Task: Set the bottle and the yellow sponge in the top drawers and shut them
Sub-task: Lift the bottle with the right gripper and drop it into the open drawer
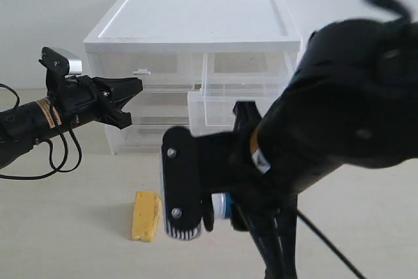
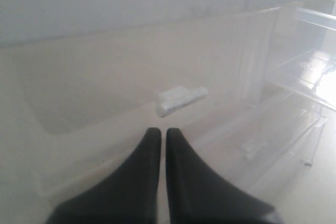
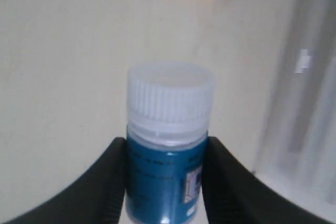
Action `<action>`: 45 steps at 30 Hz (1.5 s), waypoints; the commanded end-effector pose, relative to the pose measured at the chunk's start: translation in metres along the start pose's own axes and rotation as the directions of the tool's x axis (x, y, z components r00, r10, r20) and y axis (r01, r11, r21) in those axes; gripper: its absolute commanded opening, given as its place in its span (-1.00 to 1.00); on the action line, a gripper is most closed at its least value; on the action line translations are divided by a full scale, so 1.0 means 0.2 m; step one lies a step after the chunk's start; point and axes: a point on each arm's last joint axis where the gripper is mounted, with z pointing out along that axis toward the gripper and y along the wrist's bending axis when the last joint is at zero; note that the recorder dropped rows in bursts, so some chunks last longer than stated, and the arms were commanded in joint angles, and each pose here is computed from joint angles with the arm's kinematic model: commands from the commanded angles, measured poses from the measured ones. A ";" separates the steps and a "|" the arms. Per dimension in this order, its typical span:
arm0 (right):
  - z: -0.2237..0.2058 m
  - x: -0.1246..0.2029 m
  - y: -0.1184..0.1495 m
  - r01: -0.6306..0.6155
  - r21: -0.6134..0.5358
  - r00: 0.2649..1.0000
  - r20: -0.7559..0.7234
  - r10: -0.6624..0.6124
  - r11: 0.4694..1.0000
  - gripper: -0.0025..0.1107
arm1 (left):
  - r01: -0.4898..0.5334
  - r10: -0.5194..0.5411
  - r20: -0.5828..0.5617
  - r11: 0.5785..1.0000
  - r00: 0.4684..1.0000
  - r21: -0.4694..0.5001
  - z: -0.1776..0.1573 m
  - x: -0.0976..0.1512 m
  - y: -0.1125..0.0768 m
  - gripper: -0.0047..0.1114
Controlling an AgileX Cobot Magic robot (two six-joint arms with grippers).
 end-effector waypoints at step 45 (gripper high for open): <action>0.13 0.20 -0.68 -0.066 0.360 0.996 -0.038 0.085 0.931 -0.02 | 0.005 -0.005 0.002 1.000 1.000 -0.023 0.01 0.00 0.01 -0.85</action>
